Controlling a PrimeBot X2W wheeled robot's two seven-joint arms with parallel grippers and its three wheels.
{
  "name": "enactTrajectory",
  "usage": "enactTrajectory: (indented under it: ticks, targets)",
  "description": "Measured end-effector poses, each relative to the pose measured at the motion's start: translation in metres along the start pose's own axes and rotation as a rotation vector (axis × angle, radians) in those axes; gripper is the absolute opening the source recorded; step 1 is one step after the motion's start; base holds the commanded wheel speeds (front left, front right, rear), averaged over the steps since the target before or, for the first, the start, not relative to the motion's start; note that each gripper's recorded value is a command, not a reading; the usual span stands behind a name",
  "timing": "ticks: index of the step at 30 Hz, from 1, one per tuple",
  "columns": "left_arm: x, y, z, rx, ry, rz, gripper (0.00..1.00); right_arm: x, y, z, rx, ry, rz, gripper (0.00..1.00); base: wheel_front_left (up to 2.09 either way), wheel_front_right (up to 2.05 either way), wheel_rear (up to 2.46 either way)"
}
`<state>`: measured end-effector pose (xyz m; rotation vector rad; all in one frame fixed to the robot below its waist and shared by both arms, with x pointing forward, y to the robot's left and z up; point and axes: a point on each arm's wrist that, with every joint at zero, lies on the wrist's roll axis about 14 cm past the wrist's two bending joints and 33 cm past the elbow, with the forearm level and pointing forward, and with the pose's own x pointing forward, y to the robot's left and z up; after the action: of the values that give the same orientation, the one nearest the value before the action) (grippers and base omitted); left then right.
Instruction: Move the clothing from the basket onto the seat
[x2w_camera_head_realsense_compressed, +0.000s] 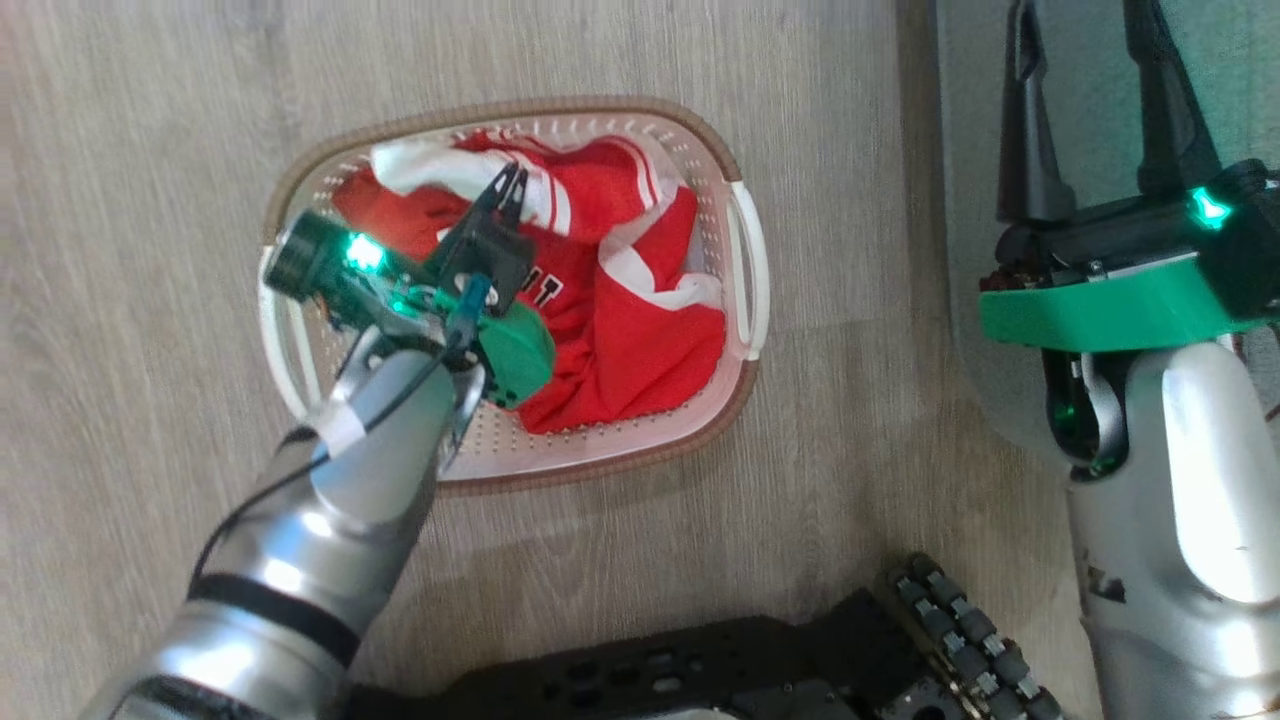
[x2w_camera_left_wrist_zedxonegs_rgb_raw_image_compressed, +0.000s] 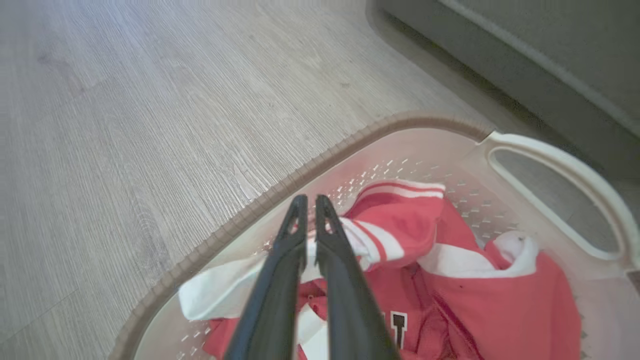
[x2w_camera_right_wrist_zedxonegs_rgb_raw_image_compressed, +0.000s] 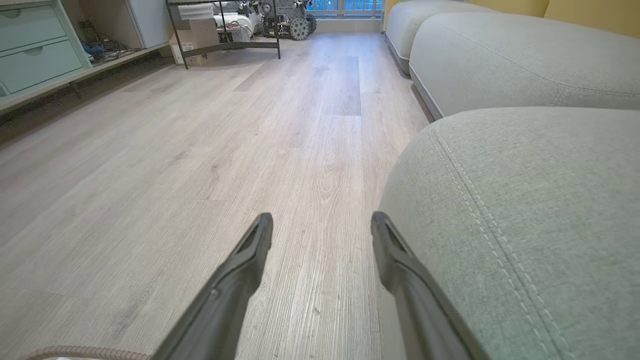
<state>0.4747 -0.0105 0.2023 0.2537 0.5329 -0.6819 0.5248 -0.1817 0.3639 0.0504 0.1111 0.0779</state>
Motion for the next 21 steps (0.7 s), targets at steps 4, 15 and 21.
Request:
enactTrajectory:
  ticks: [4,15,21]
  targets:
    - [-0.015,0.0,0.019,-0.039,-0.048,0.039,1.0,-0.001,0.003,0.015,0.002,-0.027,0.004,1.0,0.0,0.0,0.0]
    - [-0.077,0.009,0.081,-0.101,-0.209,0.162,1.0,-0.032,0.006,0.061,0.001,-0.083,-0.004,1.0,0.0,0.0,0.0]
    - [-0.129,0.017,0.104,-0.16,-0.28,0.275,1.0,-0.06,0.013,0.085,0.001,-0.111,0.003,1.0,0.0,0.0,0.0]
